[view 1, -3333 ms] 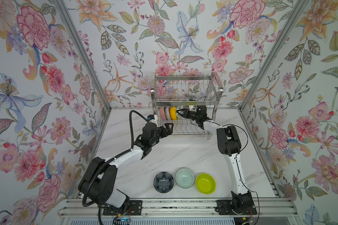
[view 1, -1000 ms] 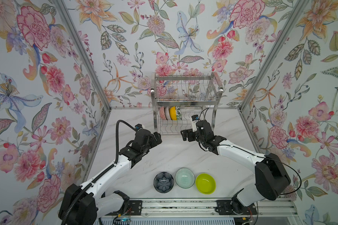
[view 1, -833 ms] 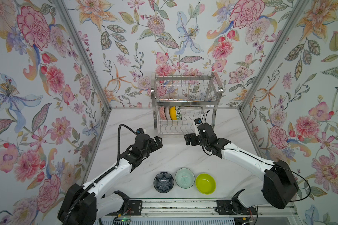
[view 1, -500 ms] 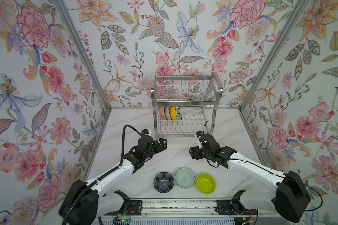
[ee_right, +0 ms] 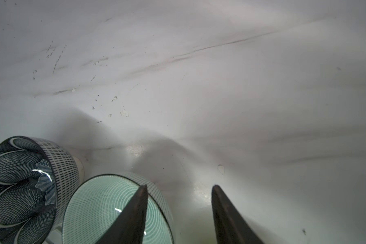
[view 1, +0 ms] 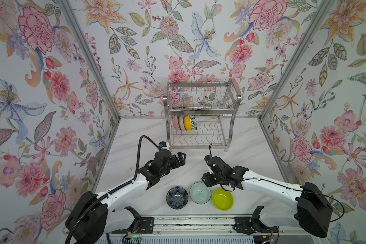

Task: Load bowls into a dish rack
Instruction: Pick up the bowl from the bottom-center of the table, then place the bowl in the dish rack.

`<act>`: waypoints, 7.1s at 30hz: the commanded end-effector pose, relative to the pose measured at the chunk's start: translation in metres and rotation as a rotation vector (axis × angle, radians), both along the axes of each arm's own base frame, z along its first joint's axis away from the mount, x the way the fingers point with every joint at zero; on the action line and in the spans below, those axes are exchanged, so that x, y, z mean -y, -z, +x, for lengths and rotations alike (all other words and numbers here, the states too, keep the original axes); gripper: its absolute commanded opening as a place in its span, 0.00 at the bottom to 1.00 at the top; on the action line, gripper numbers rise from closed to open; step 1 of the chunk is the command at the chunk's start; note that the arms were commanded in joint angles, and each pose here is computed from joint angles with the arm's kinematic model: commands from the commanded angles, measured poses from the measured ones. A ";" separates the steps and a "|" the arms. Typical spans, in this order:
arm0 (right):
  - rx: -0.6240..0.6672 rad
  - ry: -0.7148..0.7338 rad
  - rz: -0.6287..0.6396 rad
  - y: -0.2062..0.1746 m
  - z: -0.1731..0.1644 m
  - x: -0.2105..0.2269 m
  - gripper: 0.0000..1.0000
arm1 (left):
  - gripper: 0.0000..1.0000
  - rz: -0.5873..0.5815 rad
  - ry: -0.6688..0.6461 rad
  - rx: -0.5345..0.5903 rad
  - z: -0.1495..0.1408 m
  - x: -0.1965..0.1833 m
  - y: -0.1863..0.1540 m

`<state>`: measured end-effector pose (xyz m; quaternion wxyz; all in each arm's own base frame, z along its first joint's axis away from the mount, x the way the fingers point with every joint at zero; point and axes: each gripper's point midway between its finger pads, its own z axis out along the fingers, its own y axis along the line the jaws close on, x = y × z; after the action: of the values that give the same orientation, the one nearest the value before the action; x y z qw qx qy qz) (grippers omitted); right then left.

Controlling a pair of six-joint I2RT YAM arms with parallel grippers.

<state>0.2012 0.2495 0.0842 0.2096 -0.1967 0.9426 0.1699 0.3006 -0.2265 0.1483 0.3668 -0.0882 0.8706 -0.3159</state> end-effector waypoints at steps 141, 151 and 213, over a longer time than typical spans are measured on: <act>0.586 0.470 0.711 -0.181 0.131 0.054 0.98 | 0.00 0.243 -0.011 0.447 0.083 0.110 -0.090; 0.594 0.342 0.703 -0.194 0.132 0.063 0.99 | 0.00 0.315 -0.161 0.501 0.088 0.077 -0.098; 0.164 0.269 1.278 -0.207 0.167 0.041 0.63 | 0.00 0.707 -0.435 0.821 0.089 0.123 -0.077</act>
<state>0.3715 0.2019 0.2685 0.3681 0.1042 0.6752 0.6307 0.3888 -0.3370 0.2163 0.7251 0.0073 0.6808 0.1029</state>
